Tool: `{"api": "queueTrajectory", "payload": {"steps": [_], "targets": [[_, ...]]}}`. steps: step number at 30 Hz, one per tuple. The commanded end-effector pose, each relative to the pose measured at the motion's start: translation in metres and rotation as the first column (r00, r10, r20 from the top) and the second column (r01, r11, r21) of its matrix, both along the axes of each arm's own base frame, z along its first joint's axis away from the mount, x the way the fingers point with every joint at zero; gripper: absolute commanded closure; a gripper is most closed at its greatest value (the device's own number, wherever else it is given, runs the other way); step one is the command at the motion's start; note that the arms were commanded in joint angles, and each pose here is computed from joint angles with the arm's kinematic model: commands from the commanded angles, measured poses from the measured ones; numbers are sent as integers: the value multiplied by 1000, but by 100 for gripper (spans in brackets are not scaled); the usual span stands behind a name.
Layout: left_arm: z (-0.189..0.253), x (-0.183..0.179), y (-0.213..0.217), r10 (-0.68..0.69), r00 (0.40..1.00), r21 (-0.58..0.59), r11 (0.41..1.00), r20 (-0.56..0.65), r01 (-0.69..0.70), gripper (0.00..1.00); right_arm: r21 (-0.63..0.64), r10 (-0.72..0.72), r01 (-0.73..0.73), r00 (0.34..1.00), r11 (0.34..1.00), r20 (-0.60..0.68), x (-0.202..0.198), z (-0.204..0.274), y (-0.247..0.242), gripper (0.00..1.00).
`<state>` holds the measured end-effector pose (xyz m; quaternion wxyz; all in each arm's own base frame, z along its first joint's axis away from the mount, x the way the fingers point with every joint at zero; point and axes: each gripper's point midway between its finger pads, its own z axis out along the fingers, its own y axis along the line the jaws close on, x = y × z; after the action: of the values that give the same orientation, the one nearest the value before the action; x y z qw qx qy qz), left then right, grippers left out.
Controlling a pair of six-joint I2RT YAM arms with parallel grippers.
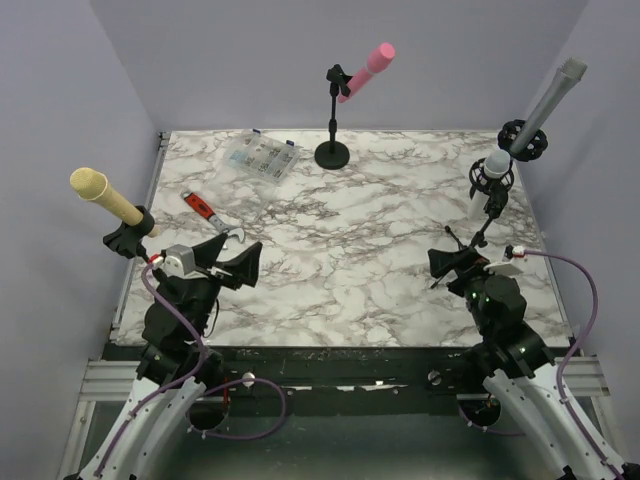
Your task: Remove the microphone from the stand
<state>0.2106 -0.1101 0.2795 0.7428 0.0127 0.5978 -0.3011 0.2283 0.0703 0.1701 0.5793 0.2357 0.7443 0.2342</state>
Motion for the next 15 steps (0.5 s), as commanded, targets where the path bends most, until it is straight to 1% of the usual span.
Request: {"api": "queueTrajectory", "payload": {"steps": [1, 3, 4, 6, 7, 10, 11, 12, 14, 15], "targets": [[0, 15, 36, 198, 971, -138, 966, -136, -216, 1, 4, -141, 142, 989, 990, -43, 2, -5, -22, 0], [-6, 19, 50, 259, 937, -214, 926, -235, -310, 1, -4, -186, 186, 980, 983, -74, 3, -12, -29, 0], [-7, 20, 54, 276, 923, -222, 915, -267, -338, 1, -11, -205, 205, 975, 979, -88, 3, -13, -31, 0], [-4, 19, 52, 269, 915, -185, 925, -300, -333, 1, -25, -236, 235, 964, 972, -123, 4, -17, -35, 0], [-5, 18, 48, 256, 912, -148, 937, -321, -315, 1, -42, -248, 245, 959, 969, -139, 4, -19, -37, 0], [4, 10, 41, 217, 903, -93, 959, -371, -268, 1, -75, -310, 301, 936, 951, -167, 4, -22, -47, 0], [8, 9, 38, 201, 911, -79, 966, -361, -245, 1, -85, -328, 318, 930, 944, -166, 4, -21, -50, 0], [14, 8, 32, 173, 930, -55, 978, -324, -201, 1, -96, -345, 334, 925, 938, -160, 5, -20, -54, 0], [29, 2, 13, 70, 970, -17, 997, -235, -76, 1, -107, -371, 359, 919, 927, -135, 6, -13, -59, 0], [35, -1, 8, 37, 978, -4, 999, -204, -39, 1, -109, -376, 365, 919, 925, -116, 7, -7, -61, 0]]}}
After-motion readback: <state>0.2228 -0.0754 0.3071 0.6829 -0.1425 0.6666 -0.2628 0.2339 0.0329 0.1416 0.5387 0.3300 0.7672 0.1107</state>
